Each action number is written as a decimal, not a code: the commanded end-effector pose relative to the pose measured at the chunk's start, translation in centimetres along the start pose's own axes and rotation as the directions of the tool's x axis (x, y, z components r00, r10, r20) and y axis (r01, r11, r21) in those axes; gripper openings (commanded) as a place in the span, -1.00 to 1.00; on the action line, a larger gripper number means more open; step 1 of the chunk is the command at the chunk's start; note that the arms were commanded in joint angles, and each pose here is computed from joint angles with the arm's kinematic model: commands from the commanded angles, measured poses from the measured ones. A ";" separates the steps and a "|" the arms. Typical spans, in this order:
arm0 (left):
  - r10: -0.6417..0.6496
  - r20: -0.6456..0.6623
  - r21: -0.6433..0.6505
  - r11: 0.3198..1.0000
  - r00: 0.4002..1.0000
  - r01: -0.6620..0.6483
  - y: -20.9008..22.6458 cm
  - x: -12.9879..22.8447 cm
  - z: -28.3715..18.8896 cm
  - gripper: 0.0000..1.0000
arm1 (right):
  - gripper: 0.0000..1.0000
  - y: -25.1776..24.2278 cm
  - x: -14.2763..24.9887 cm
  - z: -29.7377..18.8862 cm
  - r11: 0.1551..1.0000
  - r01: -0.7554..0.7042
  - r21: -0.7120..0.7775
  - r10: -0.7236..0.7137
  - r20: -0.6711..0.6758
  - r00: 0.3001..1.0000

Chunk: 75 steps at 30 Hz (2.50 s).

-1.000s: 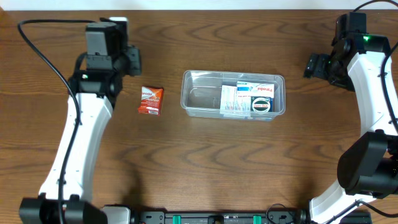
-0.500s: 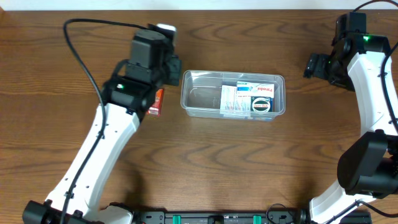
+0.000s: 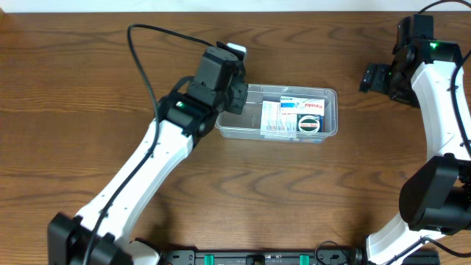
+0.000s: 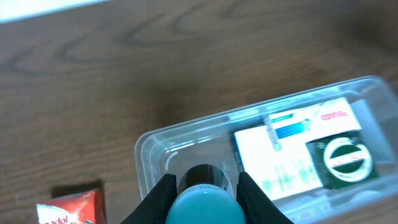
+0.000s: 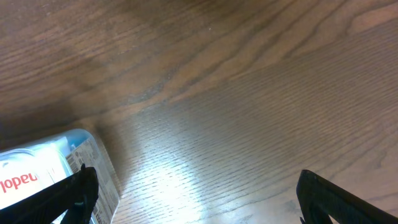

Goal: Pack container
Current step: 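Lift the dark bottle and carry it right over the container, then lower the dark bottle into the container's left end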

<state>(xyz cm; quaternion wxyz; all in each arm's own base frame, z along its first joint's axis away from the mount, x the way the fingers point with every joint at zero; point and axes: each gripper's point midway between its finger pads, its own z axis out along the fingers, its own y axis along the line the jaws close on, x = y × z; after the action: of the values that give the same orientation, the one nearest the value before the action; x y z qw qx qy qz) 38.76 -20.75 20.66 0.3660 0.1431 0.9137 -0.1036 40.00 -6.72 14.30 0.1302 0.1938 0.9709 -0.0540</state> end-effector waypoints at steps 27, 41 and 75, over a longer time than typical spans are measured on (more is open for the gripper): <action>-0.105 -0.058 -0.167 0.982 0.993 0.094 2.5 2.1 7.4 -0.55 | 0.98 -0.3 -0.4 -0.3 1.000 0.007 0.007 -0.007 0.015 1.000; -0.102 -0.087 -0.206 0.975 0.991 0.082 3.2 3.2 8.0 -0.54 | 0.99 -0.3 -0.4 -0.3 1.000 0.007 0.007 -0.007 0.015 1.000; -0.152 -0.102 -0.290 0.950 0.983 0.117 4.7 5.4 8.3 -0.54 | 0.98 -0.3 -0.4 -0.3 1.000 0.007 0.007 -0.007 0.015 1.000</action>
<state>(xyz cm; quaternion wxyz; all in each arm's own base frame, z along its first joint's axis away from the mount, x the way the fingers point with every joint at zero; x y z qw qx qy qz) 41.87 -18.46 11.16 0.3182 0.0375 0.9473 -0.0071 40.01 -6.72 14.30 0.1304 0.1938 0.9708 -0.0540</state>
